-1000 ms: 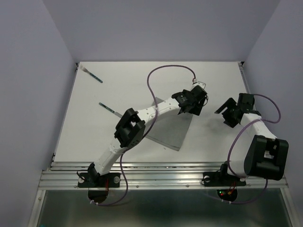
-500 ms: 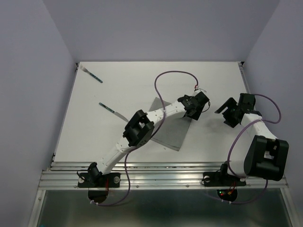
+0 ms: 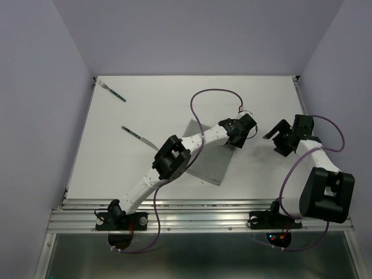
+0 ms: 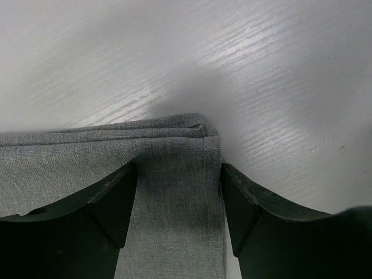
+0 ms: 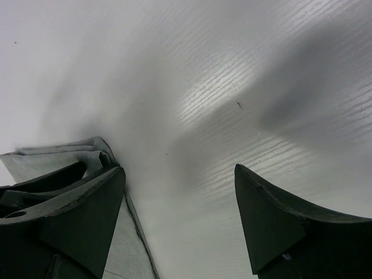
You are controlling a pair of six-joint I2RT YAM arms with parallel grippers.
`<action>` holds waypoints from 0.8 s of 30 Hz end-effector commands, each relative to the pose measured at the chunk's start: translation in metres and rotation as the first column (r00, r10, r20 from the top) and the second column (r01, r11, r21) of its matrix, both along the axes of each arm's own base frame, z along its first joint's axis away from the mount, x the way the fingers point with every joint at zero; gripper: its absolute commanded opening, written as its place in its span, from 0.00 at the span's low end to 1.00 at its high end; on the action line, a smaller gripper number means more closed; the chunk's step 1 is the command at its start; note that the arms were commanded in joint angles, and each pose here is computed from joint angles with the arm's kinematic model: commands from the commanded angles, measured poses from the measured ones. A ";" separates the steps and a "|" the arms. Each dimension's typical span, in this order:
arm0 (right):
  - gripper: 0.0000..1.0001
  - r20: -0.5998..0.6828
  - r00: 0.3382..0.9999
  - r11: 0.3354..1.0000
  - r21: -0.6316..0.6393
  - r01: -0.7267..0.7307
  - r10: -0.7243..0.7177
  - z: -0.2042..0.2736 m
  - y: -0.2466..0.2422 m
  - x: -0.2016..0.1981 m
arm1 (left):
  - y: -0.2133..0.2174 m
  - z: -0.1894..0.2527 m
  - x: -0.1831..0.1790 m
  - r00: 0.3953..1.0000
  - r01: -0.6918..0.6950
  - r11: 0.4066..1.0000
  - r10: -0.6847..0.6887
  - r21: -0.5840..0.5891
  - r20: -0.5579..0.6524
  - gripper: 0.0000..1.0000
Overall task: Fold the napkin into a case and place the utensils inside
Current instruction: Pick up the lower triangle-folded napkin from the center of the board.
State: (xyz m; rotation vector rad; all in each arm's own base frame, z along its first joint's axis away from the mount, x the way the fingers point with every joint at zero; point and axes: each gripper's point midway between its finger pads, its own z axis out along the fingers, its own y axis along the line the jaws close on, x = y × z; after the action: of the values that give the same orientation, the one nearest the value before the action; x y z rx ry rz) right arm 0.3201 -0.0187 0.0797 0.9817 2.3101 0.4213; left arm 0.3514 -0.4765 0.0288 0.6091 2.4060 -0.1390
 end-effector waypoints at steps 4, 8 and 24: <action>0.81 0.075 0.997 1.000 -0.015 -0.008 0.009 0.013 -0.002 0.007 | 0.009 -0.031 -0.003 0.994 -0.016 1.000 0.015 -0.015 -0.109 0.58; 0.81 0.074 0.997 1.000 -0.009 -0.009 0.009 0.013 -0.001 0.006 | 0.013 -0.037 -0.002 0.992 -0.018 1.000 0.016 -0.011 -0.125 0.49; 0.81 0.109 0.991 0.997 0.005 -0.078 0.077 0.024 0.010 0.001 | 0.002 0.037 -0.008 0.963 0.033 0.914 -0.137 -0.404 -0.232 0.00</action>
State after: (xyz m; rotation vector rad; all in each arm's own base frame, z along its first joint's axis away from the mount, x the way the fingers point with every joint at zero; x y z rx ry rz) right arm 0.3190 -0.0122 0.0918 0.9328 2.2792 0.4686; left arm 0.3641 -0.4692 0.0305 0.5231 2.4725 -0.5082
